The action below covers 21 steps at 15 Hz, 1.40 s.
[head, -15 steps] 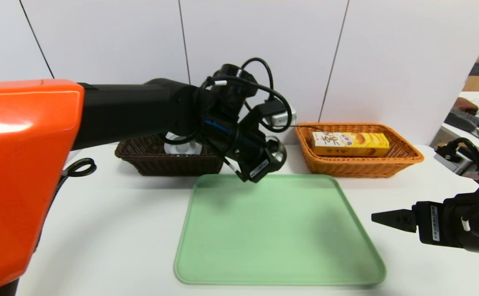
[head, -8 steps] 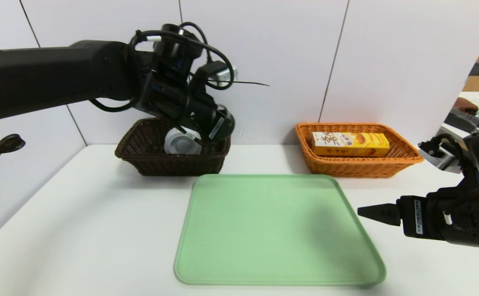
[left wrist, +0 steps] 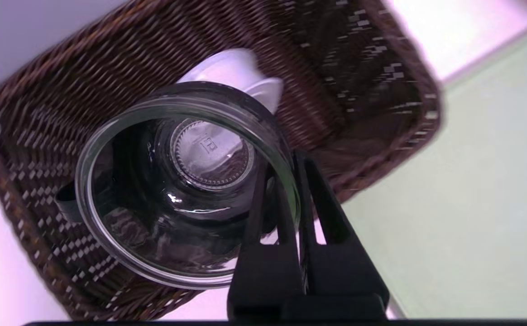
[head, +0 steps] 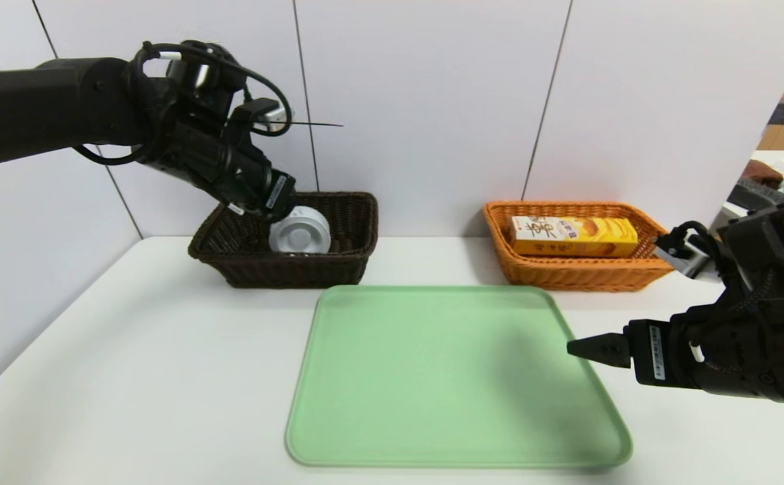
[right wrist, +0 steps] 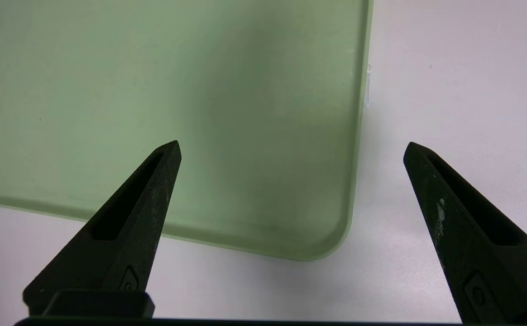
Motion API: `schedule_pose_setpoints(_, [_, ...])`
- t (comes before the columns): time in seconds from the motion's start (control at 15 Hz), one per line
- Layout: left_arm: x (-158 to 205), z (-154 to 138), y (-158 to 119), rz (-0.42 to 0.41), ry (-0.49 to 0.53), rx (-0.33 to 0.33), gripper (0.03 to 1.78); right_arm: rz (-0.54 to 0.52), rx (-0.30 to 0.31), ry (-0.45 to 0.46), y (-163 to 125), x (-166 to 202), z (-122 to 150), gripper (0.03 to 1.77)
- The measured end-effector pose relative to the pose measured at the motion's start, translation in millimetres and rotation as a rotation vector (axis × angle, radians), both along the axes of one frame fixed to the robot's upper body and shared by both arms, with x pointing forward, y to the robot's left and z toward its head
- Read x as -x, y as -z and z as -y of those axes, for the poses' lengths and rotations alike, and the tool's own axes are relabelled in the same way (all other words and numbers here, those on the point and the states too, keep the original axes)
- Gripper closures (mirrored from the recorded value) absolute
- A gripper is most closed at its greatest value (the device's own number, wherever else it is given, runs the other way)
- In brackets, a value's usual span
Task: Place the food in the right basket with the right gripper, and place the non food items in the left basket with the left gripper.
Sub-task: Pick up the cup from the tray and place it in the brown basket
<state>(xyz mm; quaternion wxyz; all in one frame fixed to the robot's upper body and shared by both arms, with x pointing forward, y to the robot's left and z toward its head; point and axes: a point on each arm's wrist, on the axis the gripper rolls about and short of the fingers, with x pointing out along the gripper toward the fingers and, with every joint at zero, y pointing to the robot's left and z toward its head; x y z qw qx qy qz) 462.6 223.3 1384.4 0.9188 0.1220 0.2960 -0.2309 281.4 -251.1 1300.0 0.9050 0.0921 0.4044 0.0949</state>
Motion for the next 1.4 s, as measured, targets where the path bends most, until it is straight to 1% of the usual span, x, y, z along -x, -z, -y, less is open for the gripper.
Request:
schedule_pose_setpoints(0.13, [-10, -18, 8, -0.031, -0.086, 0.011, 1.73, -0.007, 0.004, -0.002, 2, -2, -1, 0.10])
schedule_pose_setpoints(0.2, [-14, -26, 13, -0.050, -0.110, 0.009, 1.73, -0.012, 0.006, -0.002, 3, -3, -2, 0.10])
schedule_pose_setpoints(0.33, [-22, -38, 21, -0.075, -0.147, 0.003, 1.73, -0.020, 0.011, -0.002, 4, -6, -3, 0.10])
schedule_pose_setpoints(0.47, [-28, -42, 30, -0.095, -0.164, 0.004, 1.73, -0.026, 0.014, -0.003, 6, -8, -4, 0.10])
schedule_pose_setpoints(0.73, [-37, -43, 40, -0.113, -0.170, 0.003, 1.73, -0.034, 0.017, -0.003, 8, -10, -5, 0.10])
schedule_pose_setpoints(1.0, [-39, -41, 43, -0.111, -0.159, 0.005, 1.73, -0.020, 0.010, -0.003, 7, -12, -6, 0.10])
schedule_pose_setpoints(1.27, [-39, -32, 42, -0.101, -0.137, 0.005, 1.72, -0.026, 0.011, -0.001, 9, -13, -7, 0.10])
schedule_pose_setpoints(1.33, [-39, -32, 43, -0.101, -0.136, 0.005, 1.52, -0.027, 0.012, -0.001, 9, -13, -7, 0.10])
schedule_pose_setpoints(1.4, [-39, -31, 43, -0.101, -0.134, 0.004, 1.36, -0.028, 0.012, -0.001, 9, -13, -7, 0.10])
